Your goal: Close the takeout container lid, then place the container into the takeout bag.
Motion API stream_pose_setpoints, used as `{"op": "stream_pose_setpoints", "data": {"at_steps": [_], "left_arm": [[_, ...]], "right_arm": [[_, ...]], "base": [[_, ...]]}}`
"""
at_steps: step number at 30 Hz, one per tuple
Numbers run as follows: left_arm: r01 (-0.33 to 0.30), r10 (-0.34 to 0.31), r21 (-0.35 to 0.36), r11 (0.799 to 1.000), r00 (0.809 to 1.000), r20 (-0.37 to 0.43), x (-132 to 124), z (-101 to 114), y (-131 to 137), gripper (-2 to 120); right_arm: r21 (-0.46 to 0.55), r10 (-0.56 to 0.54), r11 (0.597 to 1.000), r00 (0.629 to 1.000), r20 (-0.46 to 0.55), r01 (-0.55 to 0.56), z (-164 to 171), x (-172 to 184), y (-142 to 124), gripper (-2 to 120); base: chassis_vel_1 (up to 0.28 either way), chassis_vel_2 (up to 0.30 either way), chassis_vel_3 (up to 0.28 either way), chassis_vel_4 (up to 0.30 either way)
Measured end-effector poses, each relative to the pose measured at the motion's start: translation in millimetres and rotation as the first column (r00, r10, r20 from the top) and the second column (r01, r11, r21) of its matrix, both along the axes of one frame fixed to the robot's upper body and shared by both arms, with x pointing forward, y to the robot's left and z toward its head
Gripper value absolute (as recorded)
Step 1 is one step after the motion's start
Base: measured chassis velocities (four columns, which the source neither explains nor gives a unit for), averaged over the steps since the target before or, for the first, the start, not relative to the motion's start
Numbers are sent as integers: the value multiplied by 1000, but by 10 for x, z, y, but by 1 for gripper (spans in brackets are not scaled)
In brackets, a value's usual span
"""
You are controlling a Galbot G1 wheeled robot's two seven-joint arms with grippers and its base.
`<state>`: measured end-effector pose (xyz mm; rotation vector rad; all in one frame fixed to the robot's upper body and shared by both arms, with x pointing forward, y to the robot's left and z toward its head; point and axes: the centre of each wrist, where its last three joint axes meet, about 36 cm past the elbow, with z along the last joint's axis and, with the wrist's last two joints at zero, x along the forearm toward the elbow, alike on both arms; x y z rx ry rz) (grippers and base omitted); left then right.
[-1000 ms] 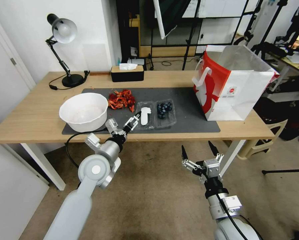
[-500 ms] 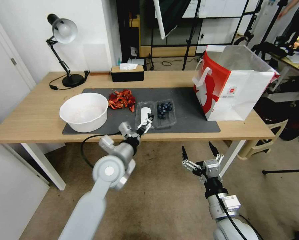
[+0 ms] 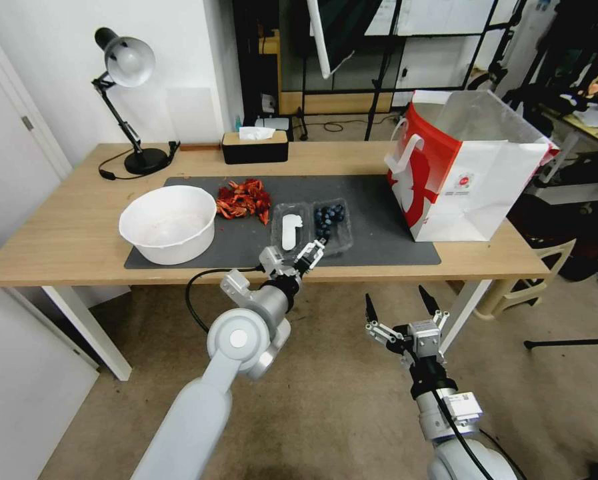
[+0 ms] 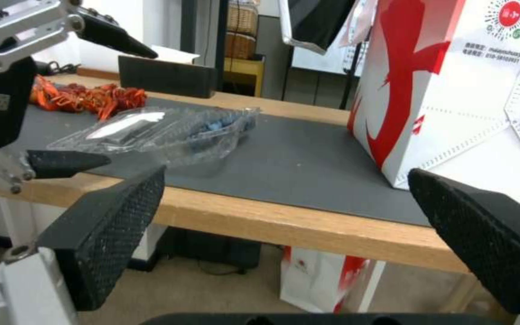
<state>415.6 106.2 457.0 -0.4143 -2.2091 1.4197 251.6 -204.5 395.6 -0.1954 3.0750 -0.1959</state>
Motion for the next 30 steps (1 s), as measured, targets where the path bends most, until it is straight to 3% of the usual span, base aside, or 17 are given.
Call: {"op": "stream_pose_setpoints", "data": {"at_steps": [30], "left_arm": [[-31, 31, -13, 999, 999, 11, 176, -90, -71, 100]], "right_arm": [[2, -7, 1000, 1000, -8, 7, -54, -15, -7, 100]], "base": [[0, 0, 0, 0]]}}
